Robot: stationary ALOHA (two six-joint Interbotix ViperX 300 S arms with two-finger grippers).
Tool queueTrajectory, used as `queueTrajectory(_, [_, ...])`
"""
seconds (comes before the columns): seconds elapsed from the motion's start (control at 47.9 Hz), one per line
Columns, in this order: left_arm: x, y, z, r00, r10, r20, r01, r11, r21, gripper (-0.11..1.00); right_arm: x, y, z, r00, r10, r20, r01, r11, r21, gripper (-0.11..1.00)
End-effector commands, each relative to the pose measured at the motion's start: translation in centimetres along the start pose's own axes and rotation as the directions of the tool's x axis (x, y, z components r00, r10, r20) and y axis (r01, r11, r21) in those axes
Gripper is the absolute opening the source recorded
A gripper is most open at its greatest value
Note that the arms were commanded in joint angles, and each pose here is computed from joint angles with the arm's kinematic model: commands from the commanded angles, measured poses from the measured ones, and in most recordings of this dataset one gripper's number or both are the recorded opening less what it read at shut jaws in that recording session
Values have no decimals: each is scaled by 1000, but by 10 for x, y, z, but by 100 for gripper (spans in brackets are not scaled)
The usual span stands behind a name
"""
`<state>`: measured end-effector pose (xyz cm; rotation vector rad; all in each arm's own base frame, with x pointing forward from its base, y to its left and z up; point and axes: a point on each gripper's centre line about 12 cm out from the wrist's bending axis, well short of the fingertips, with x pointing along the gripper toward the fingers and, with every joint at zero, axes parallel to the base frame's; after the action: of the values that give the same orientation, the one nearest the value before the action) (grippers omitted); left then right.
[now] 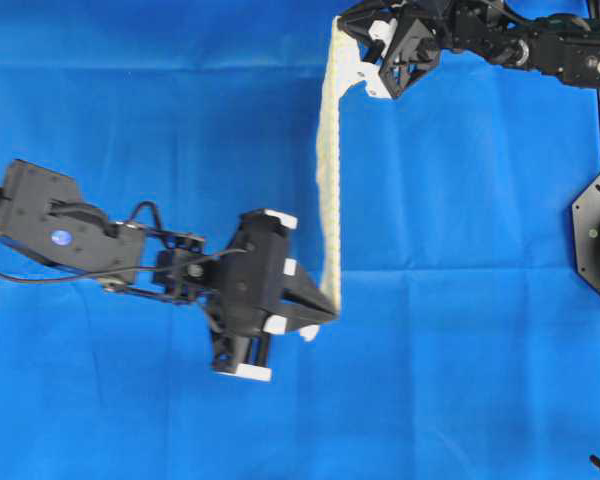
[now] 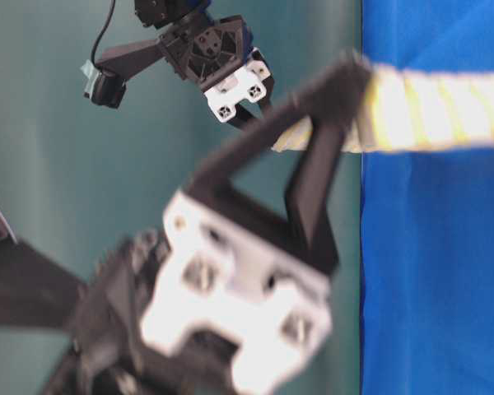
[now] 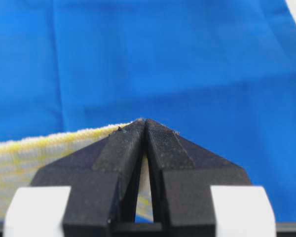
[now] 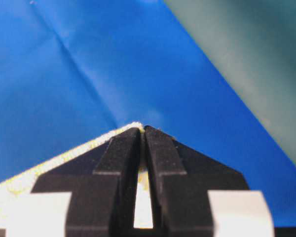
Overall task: Fold the yellow towel.
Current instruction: 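Lift the strip and swing it to lie vertically, right gripper leading upward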
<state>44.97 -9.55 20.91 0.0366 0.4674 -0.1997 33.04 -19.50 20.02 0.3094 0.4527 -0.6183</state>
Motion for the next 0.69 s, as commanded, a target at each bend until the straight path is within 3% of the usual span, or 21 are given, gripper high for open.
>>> queueTrajectory(0.0, [3,-12,30,997,-24,75,21,999,31,1,-1,-18,18,998,-42,49,41,999,29,3])
queueTrajectory(0.418, [20,-8,37,996,-15,89,12,999,33,1,-4,-23,16,998,-46,34,45,999,28,3])
queueTrajectory(0.669, [33,-4,43,993,-8,119,4,999,34,1,-27,-30,12,998,-53,37,52,998,39,3])
